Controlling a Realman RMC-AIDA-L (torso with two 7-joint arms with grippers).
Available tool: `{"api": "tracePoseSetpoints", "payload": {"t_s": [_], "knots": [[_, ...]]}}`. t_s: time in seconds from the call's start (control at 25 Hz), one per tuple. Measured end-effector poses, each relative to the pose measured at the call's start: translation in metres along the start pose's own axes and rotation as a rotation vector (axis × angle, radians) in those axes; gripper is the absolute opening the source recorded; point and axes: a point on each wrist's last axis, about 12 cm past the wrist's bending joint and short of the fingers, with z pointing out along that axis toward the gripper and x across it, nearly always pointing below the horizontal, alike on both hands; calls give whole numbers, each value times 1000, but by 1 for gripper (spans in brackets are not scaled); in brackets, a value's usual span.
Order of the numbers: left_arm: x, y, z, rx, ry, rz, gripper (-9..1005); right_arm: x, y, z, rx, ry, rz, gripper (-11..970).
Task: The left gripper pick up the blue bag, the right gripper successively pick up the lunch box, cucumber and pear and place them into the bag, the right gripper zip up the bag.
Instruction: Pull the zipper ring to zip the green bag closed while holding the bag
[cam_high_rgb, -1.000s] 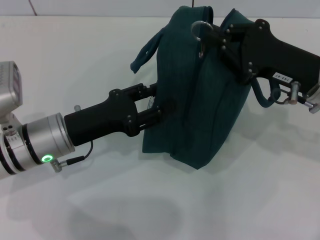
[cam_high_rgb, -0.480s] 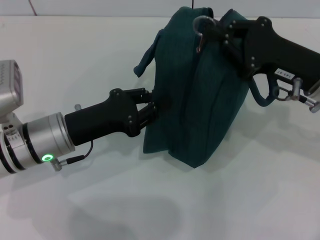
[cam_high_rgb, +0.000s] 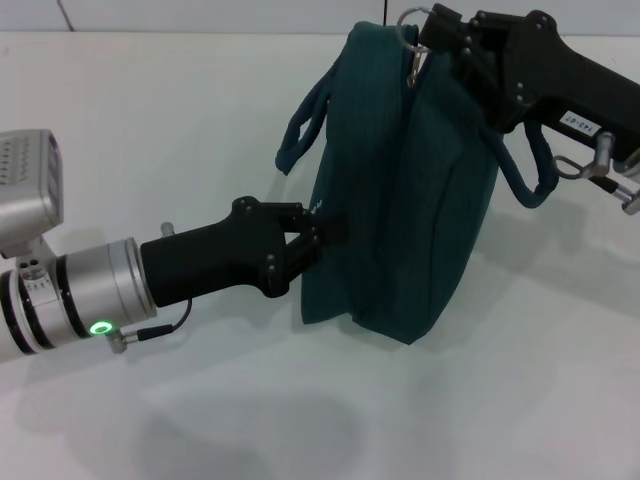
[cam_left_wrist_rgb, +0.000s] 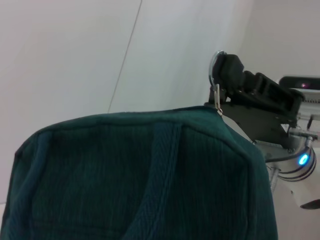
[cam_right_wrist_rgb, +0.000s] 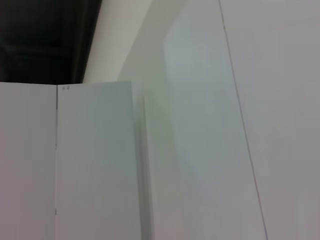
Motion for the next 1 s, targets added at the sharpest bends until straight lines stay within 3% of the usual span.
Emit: {"api": "tracePoseSetpoints", "payload": {"t_s": [0.08, 0.56, 1.0], "knots": [[0, 0, 0, 2, 4, 2, 68, 0, -1, 0, 6, 5, 15, 21], [2, -1, -1, 11, 23, 5, 75, 1, -7, -3, 50, 20, 289, 23], [4, -6, 2, 87, 87, 20, 81, -2, -15, -10, 114, -9, 304, 24]]}}
